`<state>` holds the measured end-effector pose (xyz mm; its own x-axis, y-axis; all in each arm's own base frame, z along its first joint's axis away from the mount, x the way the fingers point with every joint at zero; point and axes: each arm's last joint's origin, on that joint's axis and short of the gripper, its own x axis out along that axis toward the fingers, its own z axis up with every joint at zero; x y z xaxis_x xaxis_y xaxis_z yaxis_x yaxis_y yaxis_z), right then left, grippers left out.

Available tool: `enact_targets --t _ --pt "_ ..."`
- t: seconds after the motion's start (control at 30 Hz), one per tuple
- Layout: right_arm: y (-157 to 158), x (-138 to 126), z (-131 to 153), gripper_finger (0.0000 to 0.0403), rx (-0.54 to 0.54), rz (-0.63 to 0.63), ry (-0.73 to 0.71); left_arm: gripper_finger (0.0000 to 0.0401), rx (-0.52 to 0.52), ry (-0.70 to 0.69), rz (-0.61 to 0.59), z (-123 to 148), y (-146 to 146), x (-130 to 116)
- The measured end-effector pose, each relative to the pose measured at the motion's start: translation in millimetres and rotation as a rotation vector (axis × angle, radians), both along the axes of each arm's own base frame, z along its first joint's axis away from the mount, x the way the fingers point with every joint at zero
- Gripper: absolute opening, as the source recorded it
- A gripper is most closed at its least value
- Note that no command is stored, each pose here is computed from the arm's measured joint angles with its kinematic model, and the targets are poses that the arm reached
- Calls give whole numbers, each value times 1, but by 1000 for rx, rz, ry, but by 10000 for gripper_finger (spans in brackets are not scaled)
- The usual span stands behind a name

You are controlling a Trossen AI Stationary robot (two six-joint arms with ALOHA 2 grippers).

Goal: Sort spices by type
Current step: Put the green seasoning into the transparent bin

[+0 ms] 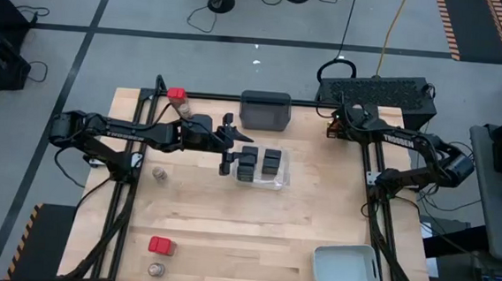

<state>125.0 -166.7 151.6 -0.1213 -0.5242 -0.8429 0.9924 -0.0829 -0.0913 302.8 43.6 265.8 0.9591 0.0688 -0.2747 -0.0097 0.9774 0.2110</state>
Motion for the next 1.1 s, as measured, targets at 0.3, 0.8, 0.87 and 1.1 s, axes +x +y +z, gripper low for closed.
enact_targets --t 0.3,0.8,0.87,1.1 --pt "7 1 -1 96 40 27 35 189 0 0 0 0 0 0" --pt "44 8 -3 114 280 119 27 189 0 0 0 0 0 0" --pt "52 13 -1 103 302 168 5 189 0 0 0 0 0 0" --pt "83 33 6 94 360 346 -93 189 0 0 0 0 0 0"
